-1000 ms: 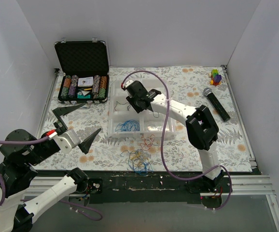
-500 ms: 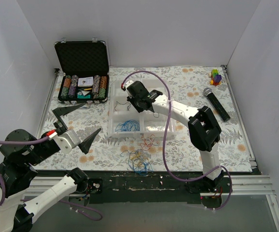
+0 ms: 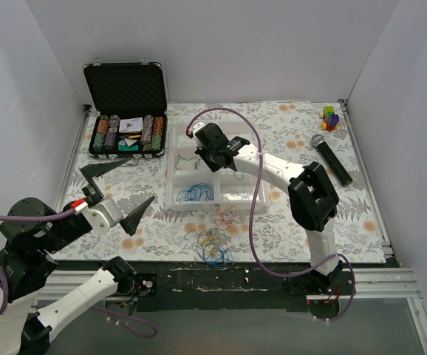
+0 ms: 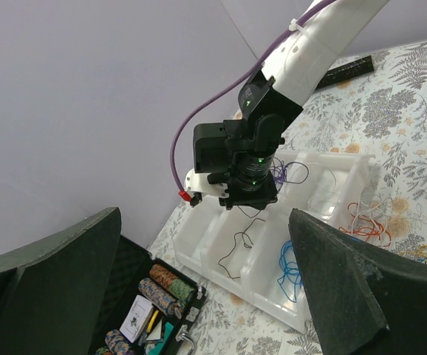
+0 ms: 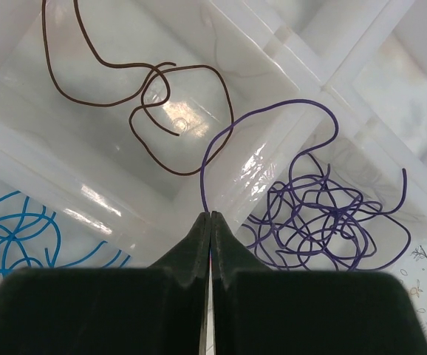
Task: Untangle the cables
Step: Place the cable in the bin.
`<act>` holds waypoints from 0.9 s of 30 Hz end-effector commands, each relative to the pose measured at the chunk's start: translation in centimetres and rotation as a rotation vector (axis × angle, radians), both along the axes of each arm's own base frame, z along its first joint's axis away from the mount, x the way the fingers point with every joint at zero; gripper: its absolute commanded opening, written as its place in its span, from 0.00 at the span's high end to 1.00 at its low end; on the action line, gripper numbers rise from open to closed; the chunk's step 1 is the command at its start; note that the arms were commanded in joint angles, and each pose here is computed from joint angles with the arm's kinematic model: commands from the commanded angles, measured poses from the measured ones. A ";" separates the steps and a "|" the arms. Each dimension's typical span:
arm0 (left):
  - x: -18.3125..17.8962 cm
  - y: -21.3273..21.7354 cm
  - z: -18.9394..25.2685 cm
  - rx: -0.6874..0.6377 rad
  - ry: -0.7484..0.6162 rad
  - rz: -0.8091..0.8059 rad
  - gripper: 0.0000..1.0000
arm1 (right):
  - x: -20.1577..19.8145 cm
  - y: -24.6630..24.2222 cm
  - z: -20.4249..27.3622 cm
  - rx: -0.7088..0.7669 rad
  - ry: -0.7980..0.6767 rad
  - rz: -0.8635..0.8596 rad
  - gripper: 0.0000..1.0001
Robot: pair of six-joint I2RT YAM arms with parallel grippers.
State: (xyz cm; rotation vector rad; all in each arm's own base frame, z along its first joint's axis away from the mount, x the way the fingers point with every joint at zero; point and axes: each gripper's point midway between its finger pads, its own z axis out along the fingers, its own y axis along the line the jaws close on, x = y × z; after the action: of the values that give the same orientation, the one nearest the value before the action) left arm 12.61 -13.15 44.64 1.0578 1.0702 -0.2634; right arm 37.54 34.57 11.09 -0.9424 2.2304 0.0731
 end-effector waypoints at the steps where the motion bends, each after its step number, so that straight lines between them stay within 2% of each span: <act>1: 0.0 0.3 0.5 -0.001 -0.005 0.012 0.02 | 1.5 -0.1 2.9 0.062 -0.037 -0.033 0.99; 6: -0.1 0.3 0.7 -0.003 -0.007 0.010 0.02 | 2.9 -2.0 5.3 0.106 -0.076 -0.099 0.99; 13: -0.1 0.4 0.8 -0.004 -0.009 0.010 0.02 | 4.1 -7.1 5.3 0.165 -0.040 -0.266 0.99; 17: -0.2 0.4 0.6 0.000 -0.006 0.009 0.02 | 3.4 -6.5 5.8 0.252 -0.021 -0.218 0.97; 19: -0.1 0.3 0.5 0.000 -0.006 0.009 0.02 | 3.1 -5.0 6.6 0.276 -0.029 -0.171 0.75; 21: -0.1 0.3 0.6 -0.001 -0.007 0.009 0.02 | 3.3 -3.8 7.2 0.268 -0.040 -0.146 0.59; 27: 0.0 0.3 0.2 0.002 0.001 0.012 0.02 | 4.8 -1.6 7.2 0.247 -0.042 -0.187 0.37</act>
State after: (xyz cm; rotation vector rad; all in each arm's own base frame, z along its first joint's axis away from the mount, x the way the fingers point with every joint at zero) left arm 12.49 -13.06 44.76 1.0574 1.0696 -0.2634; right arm 41.36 30.83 17.02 -0.6198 2.2324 0.2212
